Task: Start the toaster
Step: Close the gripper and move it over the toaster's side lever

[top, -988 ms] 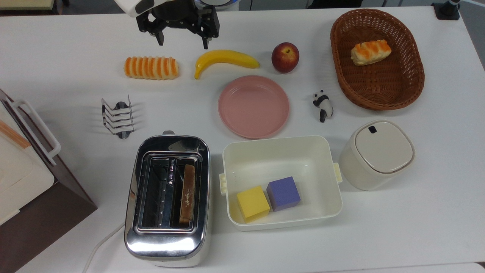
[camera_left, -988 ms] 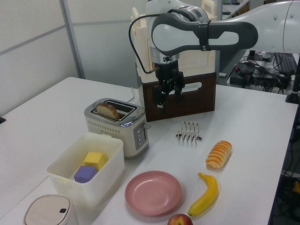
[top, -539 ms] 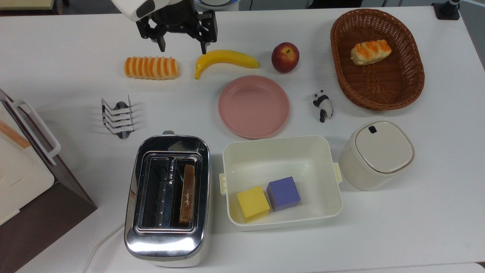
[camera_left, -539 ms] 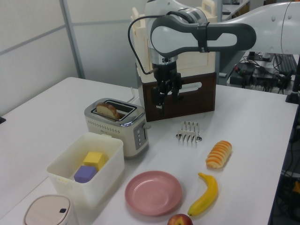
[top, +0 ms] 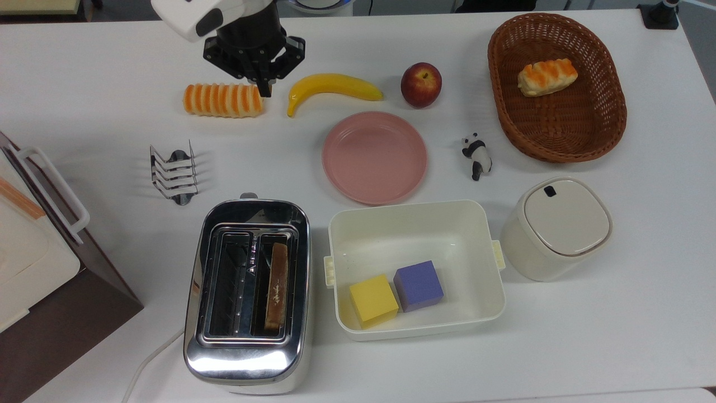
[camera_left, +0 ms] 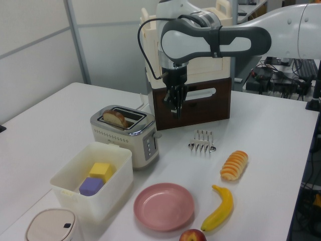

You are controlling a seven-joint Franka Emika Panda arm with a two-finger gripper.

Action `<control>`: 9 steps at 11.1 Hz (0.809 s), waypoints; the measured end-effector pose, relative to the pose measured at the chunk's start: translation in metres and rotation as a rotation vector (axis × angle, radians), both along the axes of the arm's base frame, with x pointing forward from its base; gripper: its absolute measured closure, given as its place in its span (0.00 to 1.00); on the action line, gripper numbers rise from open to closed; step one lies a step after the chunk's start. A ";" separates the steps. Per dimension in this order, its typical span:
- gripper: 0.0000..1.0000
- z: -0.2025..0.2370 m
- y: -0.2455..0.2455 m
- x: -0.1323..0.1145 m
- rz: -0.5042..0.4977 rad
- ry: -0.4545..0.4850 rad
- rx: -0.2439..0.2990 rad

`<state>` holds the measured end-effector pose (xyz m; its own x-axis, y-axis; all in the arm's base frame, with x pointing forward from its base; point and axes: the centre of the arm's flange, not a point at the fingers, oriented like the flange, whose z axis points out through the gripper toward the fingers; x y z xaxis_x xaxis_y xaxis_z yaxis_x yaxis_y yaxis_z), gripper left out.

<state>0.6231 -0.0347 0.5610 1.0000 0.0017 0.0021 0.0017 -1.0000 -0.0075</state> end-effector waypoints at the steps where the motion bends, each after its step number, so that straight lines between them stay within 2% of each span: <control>1: 0.99 -0.002 0.000 0.001 0.003 0.001 -0.001; 6: 0.99 -0.008 -0.004 0.012 0.045 -0.047 -0.009; 9: 0.99 -0.029 -0.015 0.028 0.052 -0.085 -0.021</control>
<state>0.6512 -0.0498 0.5321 0.9948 0.0550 0.0859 0.0538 -0.9984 0.0163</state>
